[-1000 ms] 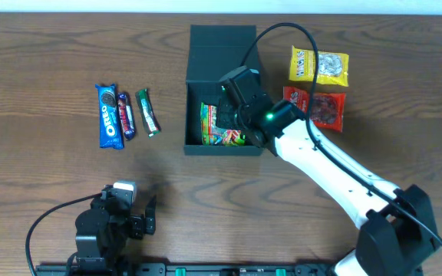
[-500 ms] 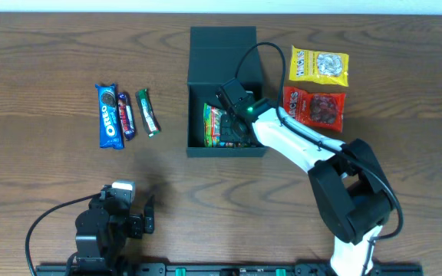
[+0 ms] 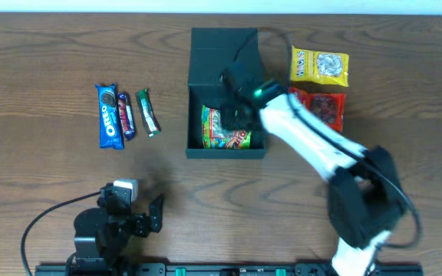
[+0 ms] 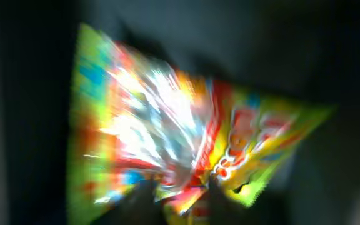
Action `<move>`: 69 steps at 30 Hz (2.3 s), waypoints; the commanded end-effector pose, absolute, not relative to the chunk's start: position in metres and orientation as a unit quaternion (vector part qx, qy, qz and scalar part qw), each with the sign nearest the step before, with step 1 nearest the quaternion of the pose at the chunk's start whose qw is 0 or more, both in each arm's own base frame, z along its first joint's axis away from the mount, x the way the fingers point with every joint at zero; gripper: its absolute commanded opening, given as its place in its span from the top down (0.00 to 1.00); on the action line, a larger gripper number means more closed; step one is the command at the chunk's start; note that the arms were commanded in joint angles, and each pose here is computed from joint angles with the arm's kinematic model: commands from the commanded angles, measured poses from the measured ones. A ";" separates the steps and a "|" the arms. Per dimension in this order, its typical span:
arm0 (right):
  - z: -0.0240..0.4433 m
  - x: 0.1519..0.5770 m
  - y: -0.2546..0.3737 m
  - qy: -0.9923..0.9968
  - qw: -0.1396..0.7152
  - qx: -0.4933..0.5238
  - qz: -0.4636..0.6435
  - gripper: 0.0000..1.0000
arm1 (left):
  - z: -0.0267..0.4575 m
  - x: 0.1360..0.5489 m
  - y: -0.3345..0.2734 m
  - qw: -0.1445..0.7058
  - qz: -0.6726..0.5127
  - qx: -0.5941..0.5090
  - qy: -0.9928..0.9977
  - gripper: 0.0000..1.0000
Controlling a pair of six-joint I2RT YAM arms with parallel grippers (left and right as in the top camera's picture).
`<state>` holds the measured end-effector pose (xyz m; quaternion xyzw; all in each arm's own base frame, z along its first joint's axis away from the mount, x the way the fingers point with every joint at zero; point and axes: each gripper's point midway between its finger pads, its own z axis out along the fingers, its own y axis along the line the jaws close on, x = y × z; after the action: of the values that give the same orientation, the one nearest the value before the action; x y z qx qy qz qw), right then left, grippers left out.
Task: Pack container
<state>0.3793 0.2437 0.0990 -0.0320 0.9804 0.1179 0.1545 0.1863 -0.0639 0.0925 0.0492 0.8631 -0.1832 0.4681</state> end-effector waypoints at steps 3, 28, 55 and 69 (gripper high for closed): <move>0.254 0.407 0.212 0.927 0.329 -0.036 0.179 0.01 | 0.134 0.182 -0.105 0.479 -0.341 0.055 0.807 0.05; 0.270 0.424 0.121 0.918 0.370 -0.119 0.077 0.01 | 0.196 0.355 -0.025 0.371 -0.056 0.010 0.927 0.05; 0.262 0.419 0.105 0.929 0.348 -0.105 0.068 0.00 | 0.029 0.400 0.092 0.217 0.048 -0.021 0.975 0.08; 0.263 0.420 0.106 0.929 0.351 -0.099 0.070 0.01 | 0.011 0.412 0.089 0.225 0.034 -0.018 0.974 0.45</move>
<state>0.4177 0.1111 0.2668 -0.1022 0.9268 0.0745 0.3537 0.4075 0.0867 0.0098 -0.0193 0.9745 0.0335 0.2211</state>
